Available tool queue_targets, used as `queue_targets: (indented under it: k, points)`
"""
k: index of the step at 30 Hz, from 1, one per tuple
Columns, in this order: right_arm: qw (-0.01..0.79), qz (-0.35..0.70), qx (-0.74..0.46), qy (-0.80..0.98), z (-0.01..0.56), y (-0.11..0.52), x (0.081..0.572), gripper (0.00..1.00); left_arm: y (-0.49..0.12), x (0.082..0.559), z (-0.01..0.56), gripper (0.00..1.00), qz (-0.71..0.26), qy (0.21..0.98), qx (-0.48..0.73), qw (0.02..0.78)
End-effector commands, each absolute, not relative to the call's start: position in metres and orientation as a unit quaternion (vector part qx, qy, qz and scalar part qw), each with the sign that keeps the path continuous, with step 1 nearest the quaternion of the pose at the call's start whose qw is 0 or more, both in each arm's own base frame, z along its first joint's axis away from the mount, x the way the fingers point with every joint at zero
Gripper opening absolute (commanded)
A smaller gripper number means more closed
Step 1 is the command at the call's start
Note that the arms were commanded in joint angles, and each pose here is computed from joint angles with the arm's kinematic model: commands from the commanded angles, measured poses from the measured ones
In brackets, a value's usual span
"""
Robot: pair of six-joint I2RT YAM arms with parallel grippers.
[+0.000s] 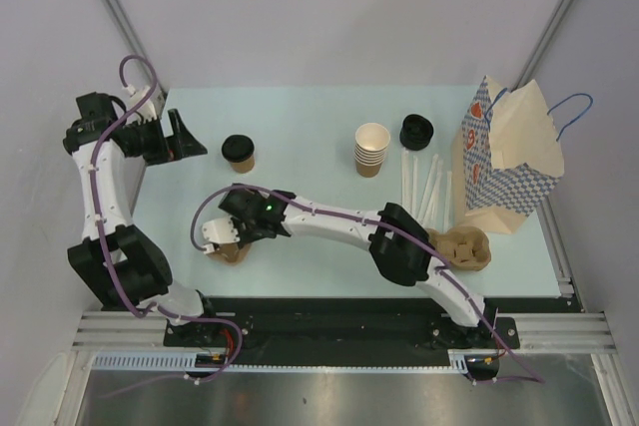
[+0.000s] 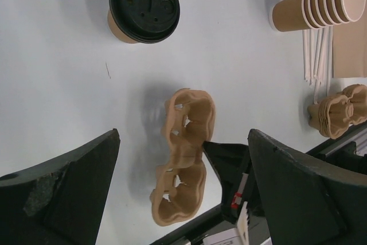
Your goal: Pack the takeout coffee
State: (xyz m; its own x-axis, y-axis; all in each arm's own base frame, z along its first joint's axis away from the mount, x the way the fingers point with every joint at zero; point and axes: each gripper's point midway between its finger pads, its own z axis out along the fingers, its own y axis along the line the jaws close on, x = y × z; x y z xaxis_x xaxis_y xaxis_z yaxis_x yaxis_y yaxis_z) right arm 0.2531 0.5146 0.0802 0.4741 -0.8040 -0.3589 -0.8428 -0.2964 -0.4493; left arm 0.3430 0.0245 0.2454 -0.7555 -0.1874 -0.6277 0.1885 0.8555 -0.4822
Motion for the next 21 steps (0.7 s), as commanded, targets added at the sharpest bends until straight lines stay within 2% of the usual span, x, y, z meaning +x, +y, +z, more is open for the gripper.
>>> queue_targets:
  k: [1,10,11,12,15,18,21]
  points:
    - [0.354,0.017,-0.805,0.475,0.096,0.551,0.255,0.0,0.024,0.339,0.25,1.0,-0.279,0.888,0.023,0.364]
    - [0.368,0.006,-0.806,0.464,0.086,0.567,0.257,0.02,0.025,0.337,0.244,0.99,-0.29,0.885,0.021,0.364]
    - [0.365,0.005,-0.806,0.466,0.084,0.565,0.258,0.06,0.026,0.337,0.244,1.0,-0.29,0.885,0.02,0.363]
    - [0.366,0.003,-0.806,0.465,0.085,0.566,0.257,0.2,0.027,0.337,0.243,0.99,-0.292,0.885,0.021,0.363]
    - [0.365,-0.001,-0.806,0.465,0.086,0.566,0.253,0.49,0.028,0.336,0.243,1.0,-0.295,0.883,0.022,0.365]
    - [0.377,0.001,-0.799,0.469,0.099,0.568,0.252,0.62,0.029,0.336,0.244,1.0,-0.294,0.882,0.023,0.368]
    - [0.392,0.006,-0.789,0.473,0.127,0.567,0.25,0.65,0.026,0.337,0.246,1.0,-0.304,0.878,0.027,0.369]
